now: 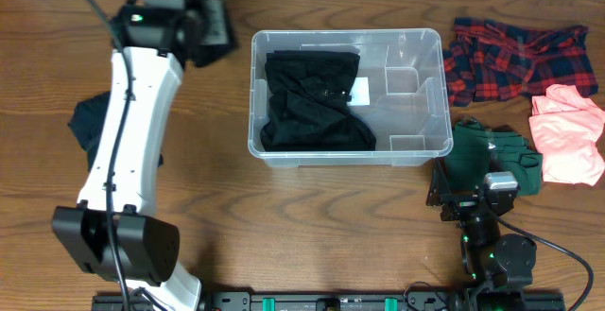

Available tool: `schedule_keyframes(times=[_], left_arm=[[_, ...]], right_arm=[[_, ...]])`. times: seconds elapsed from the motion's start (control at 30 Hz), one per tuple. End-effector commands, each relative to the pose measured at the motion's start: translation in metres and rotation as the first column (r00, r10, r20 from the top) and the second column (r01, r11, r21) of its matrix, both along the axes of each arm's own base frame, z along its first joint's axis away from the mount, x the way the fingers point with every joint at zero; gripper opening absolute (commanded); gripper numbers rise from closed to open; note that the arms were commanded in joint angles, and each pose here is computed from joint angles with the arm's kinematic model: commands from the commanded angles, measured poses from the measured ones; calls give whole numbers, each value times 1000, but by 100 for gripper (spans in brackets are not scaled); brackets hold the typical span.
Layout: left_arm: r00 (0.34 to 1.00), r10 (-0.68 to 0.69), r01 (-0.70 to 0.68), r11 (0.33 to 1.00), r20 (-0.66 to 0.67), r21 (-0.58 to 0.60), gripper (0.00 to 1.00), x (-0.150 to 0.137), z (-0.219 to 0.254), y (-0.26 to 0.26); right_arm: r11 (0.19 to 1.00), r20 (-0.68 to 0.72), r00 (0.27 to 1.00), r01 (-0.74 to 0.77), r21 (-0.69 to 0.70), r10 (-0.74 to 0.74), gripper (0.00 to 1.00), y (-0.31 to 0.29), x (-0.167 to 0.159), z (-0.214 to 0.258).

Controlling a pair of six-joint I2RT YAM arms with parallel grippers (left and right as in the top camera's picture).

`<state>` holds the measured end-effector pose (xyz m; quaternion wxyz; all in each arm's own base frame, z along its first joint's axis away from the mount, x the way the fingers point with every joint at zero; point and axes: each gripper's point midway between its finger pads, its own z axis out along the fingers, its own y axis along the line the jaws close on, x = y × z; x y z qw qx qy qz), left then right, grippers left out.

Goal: Pack container
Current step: 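Lift the dark garment and carry it over the bin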

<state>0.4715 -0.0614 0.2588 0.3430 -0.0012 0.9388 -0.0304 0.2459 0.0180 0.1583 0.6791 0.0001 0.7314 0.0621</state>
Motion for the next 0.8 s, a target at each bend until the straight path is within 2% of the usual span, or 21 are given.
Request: schedule_keyframes(times=[0.0, 0.23, 0.37, 0.53, 0.63, 0.77], left_arm=[[921, -383, 388, 919, 77, -69, 6, -20, 27, -73], [736, -665, 675, 736, 129, -54, 6, -52, 33, -145], [628, -767, 771, 636, 133, 27, 6, -66, 32, -172], [449, -886, 872, 462, 110, 160, 6, -77, 21, -199], [401, -911, 893, 412, 98, 181, 6, -76, 11, -209], [342, -930, 920, 360, 134, 154, 6, -74, 1, -230]], right_arm=[[1000, -1, 1000, 9, 9, -9, 99, -2, 0, -1], [1000, -1, 1000, 9, 9, -9, 99, -2, 0, -1], [1000, -2, 1000, 9, 9, -9, 99, -2, 0, -1], [1000, -1, 1000, 9, 9, -9, 99, -2, 0, -1], [1000, -1, 1000, 9, 9, -9, 99, -2, 0, -1], [1000, -2, 1000, 9, 9, -9, 99, -2, 0, -1]])
